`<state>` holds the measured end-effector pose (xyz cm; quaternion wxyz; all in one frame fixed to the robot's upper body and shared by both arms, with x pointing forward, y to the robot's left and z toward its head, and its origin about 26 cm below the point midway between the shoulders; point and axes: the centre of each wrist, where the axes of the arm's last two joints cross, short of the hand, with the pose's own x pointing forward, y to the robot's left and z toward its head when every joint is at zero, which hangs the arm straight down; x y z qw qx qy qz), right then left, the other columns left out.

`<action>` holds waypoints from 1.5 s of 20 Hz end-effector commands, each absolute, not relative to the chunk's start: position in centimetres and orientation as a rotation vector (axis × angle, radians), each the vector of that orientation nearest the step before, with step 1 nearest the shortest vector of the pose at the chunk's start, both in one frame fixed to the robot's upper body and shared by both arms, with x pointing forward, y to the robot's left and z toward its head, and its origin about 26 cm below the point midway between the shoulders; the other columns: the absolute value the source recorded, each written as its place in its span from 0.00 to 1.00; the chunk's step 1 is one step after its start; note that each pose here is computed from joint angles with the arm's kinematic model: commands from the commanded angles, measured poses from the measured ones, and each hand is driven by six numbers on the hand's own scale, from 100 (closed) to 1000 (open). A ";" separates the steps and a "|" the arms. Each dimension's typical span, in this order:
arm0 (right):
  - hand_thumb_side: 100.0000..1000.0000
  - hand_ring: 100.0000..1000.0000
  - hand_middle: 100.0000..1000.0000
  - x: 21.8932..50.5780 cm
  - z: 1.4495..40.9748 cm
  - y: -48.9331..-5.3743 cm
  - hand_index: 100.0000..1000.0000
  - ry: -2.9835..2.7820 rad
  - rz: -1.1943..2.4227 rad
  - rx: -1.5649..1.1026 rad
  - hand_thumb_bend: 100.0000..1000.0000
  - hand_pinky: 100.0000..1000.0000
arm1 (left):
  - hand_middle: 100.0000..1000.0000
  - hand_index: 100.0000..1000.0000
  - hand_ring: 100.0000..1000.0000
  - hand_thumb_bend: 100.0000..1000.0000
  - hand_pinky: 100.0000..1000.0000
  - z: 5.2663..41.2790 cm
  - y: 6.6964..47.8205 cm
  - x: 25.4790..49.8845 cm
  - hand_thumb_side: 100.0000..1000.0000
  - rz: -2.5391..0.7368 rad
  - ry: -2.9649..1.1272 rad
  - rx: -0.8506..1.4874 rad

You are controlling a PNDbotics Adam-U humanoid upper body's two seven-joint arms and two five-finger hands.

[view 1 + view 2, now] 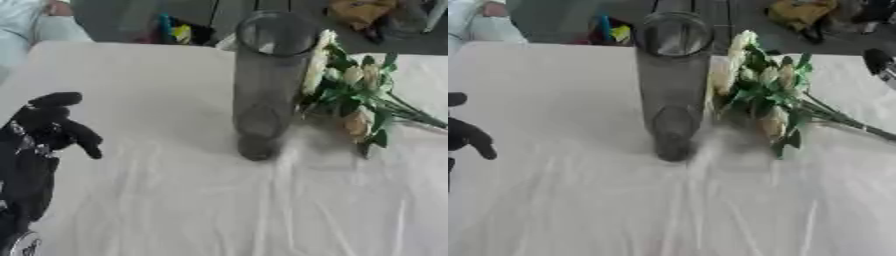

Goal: Arrange flowers into the vase.

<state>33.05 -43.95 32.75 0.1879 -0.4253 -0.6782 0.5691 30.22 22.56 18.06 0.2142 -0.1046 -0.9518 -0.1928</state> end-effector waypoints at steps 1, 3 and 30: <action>0.98 1.00 0.83 32.9 34.4 -45.5 0.93 -1.828 1.649 -1.250 0.00 0.74 | 0.78 0.77 0.53 0.00 0.38 18.6 22.5 29.9 0.95 -0.574 -2.652 -0.291; 0.97 1.00 0.83 33.4 34.3 -46.2 0.94 -1.798 1.651 -1.245 0.00 0.74 | 0.78 0.77 0.53 0.00 0.38 18.5 22.5 29.9 0.95 -0.576 -2.649 -0.292; 0.87 1.00 0.79 37.0 32.0 -50.2 0.94 -1.595 1.642 -1.194 0.17 0.73 | 0.78 0.78 0.53 0.00 0.37 18.4 22.3 29.9 0.96 -0.602 -2.643 -0.302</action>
